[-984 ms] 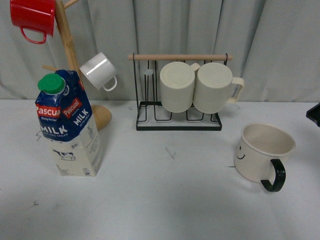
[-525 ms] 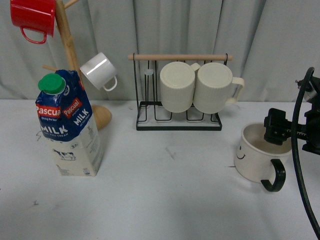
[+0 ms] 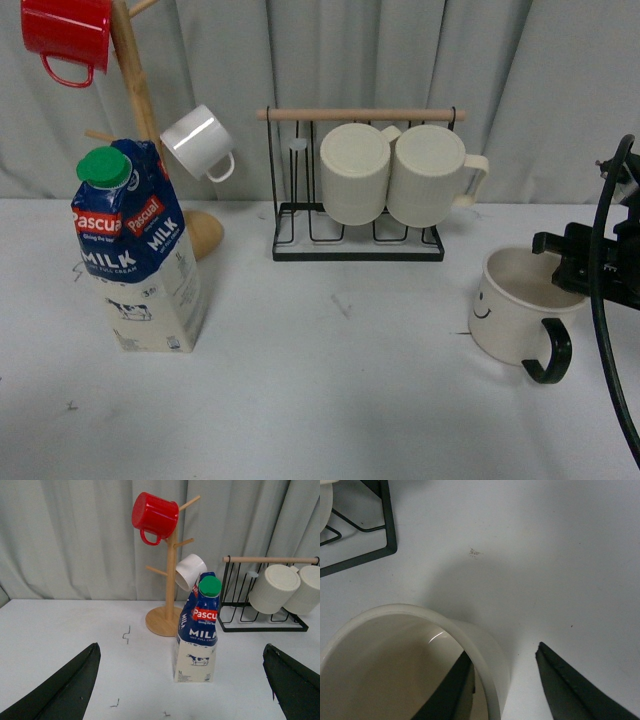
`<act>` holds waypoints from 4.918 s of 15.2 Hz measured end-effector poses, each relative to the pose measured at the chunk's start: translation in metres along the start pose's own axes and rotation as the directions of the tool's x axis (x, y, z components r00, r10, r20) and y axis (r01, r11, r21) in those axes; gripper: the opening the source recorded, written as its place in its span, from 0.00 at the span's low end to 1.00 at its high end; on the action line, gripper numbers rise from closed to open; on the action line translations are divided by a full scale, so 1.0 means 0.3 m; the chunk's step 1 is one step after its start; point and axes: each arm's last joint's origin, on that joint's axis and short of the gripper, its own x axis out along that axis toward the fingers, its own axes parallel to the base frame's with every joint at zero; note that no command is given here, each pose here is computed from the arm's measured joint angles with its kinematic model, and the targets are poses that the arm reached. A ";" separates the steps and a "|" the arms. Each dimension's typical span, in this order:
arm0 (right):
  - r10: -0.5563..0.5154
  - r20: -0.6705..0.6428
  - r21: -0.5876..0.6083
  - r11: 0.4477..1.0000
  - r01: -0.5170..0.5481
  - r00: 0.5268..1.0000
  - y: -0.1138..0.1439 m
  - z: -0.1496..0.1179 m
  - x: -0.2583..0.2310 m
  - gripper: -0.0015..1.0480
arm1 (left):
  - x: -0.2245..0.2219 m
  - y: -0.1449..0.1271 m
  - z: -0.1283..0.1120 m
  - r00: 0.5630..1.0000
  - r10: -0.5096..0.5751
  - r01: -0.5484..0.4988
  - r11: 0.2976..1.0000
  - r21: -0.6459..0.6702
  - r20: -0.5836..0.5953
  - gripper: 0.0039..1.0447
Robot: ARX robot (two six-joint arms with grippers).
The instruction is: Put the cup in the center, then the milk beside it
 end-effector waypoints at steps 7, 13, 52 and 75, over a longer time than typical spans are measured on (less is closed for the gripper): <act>0.055 0.006 -0.009 0.998 -0.055 0.998 0.022 0.003 -0.072 0.03 | 0.000 0.000 0.000 1.000 0.000 0.000 1.000 0.000 0.000 0.94; 0.163 -0.007 -0.125 0.979 -0.162 0.987 0.258 0.011 -0.147 0.03 | 0.000 0.000 0.000 1.000 0.000 0.000 1.000 0.000 0.000 0.94; 0.155 0.719 -0.252 0.967 0.046 0.678 0.086 -0.153 -0.610 0.25 | 0.000 0.000 0.000 1.000 0.000 0.000 1.000 0.000 0.000 0.94; 0.160 0.732 -0.262 0.963 0.056 0.662 -0.128 -0.486 -0.776 0.02 | 0.000 0.000 0.000 1.000 0.000 0.000 1.000 0.000 0.000 0.94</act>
